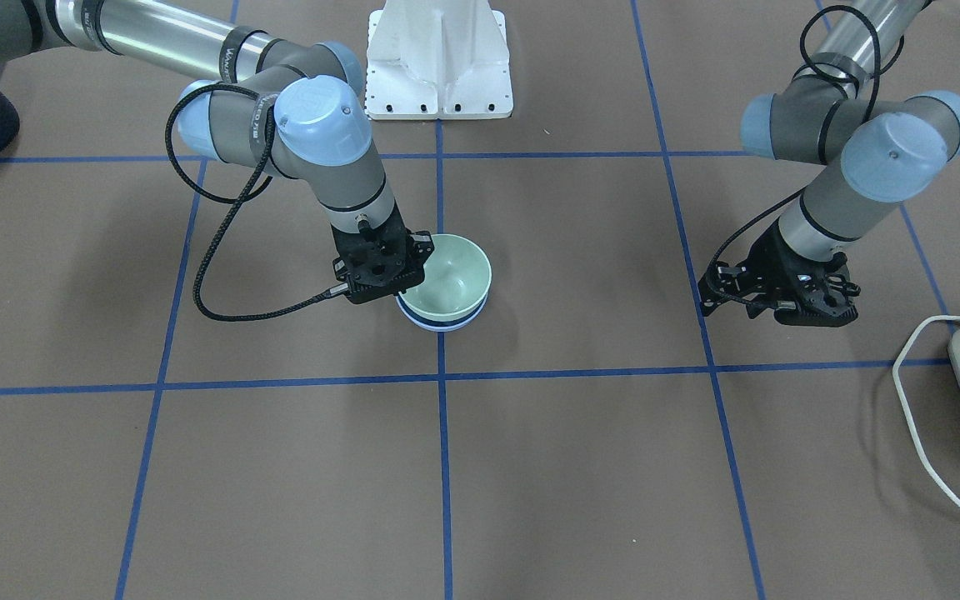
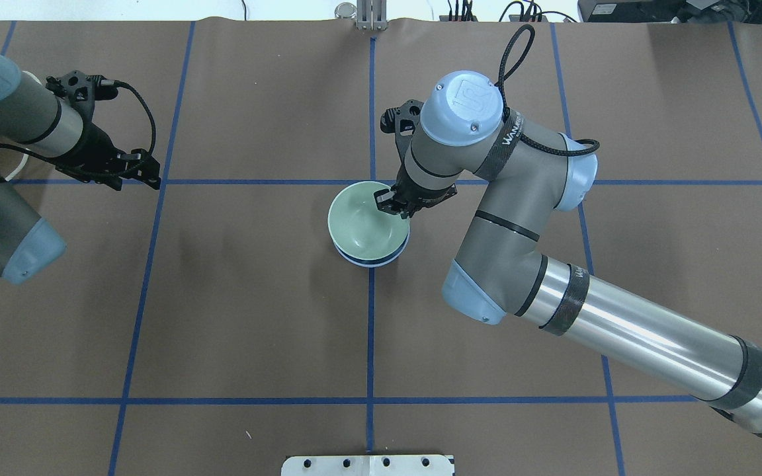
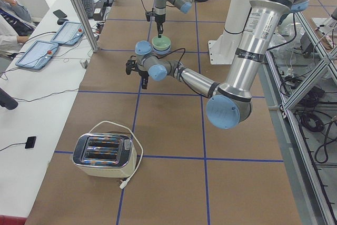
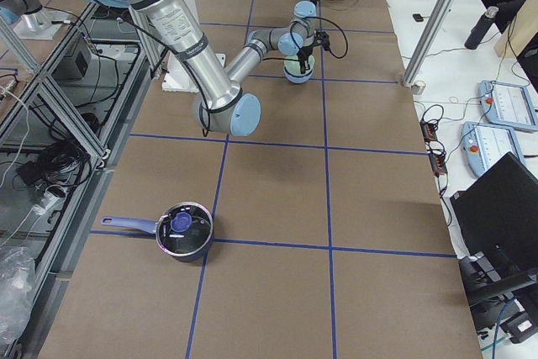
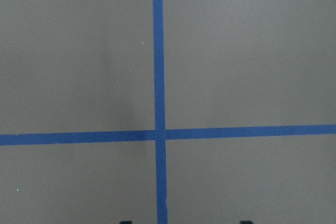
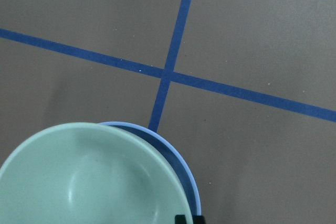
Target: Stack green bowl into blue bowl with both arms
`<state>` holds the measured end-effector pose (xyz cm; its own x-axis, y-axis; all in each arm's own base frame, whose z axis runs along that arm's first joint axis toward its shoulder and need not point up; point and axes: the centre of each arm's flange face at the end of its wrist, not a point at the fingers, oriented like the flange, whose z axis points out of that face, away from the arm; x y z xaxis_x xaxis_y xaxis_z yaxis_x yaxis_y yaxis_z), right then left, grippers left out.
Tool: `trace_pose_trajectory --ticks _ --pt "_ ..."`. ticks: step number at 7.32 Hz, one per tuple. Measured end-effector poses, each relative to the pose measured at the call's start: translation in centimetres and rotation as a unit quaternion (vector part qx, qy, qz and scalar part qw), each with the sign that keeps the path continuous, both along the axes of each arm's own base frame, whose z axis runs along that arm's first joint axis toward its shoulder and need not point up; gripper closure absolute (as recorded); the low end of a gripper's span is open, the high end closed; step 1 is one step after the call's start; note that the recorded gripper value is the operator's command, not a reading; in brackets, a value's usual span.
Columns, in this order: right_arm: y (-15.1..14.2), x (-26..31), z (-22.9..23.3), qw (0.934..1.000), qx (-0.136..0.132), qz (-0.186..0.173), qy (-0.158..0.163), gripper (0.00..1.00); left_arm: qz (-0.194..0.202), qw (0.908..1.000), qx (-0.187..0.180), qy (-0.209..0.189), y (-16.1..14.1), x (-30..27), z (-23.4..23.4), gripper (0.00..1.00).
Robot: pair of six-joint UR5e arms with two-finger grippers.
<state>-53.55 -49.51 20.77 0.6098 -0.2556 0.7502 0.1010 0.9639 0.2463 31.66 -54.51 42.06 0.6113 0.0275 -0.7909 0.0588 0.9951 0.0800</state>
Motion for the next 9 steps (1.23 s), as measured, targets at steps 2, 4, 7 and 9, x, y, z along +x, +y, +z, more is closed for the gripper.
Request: trace_pose_trajectory --ticks 2,4,7,9 --pt "0.0 -0.1 0.1 1.0 -0.001 0.0 0.001 1.0 0.0 1.0 -0.001 -0.001 0.0 0.0 0.1 0.25" --pt "-0.1 -0.2 0.4 1.0 -0.004 0.001 0.004 1.0 0.0 1.0 -0.001 -0.001 0.0 0.0 0.1 0.25" --pt "-0.6 -0.8 0.0 0.9998 -0.017 0.009 0.005 1.0 0.0 1.0 -0.002 -0.001 0.0 0.0 0.2 0.25" --pt "-0.8 -1.2 -0.3 0.9997 -0.02 0.012 0.006 1.0 0.0 1.0 -0.002 -0.001 0.0 0.0 0.2 0.25"
